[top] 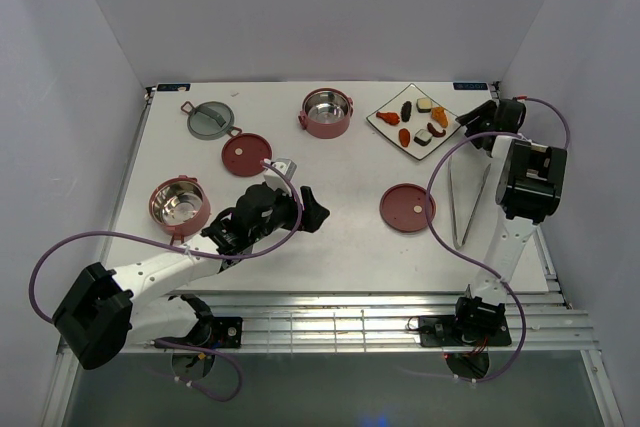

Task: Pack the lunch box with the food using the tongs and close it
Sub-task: Adjust the plate at the center of the board.

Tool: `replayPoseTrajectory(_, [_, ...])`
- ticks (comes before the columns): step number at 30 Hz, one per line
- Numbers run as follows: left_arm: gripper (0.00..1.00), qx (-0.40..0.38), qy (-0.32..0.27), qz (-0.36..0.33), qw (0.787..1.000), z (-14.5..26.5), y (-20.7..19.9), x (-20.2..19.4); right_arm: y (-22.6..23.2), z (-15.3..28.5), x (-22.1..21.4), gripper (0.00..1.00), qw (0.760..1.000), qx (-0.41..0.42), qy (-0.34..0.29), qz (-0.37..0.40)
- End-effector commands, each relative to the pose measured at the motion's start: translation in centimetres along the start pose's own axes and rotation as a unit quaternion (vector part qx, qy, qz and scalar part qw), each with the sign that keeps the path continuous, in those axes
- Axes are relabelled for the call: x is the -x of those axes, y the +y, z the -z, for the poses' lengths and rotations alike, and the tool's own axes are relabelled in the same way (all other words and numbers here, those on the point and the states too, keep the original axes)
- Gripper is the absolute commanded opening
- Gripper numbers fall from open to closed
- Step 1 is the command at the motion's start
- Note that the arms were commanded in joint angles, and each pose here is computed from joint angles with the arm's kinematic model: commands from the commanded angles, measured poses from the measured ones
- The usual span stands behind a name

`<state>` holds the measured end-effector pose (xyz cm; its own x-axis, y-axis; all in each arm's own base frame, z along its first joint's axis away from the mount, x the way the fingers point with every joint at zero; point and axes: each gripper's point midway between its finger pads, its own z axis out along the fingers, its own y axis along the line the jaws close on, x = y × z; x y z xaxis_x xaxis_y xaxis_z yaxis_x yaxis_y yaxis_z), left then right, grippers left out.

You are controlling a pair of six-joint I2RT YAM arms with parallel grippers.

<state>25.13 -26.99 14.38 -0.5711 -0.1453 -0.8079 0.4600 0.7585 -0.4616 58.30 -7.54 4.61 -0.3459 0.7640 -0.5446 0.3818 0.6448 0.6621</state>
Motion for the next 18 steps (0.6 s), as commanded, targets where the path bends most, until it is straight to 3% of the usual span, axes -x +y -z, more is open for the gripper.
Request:
replayPoseTrajectory(1, [0.92, -0.004, -0.018, -0.005, 1.0, 0.1, -0.2, 0.9, 1.5, -0.8, 1.7, 0.62, 0.999, 0.036, -0.024, -0.025])
replayPoseTrajectory(18, [0.92, 0.006, -0.021, -0.005, 1.0, -0.1, 0.1, 1.0, 1.2, -3.6, 0.9, 0.34, 0.998, 0.058, -0.009, -0.033])
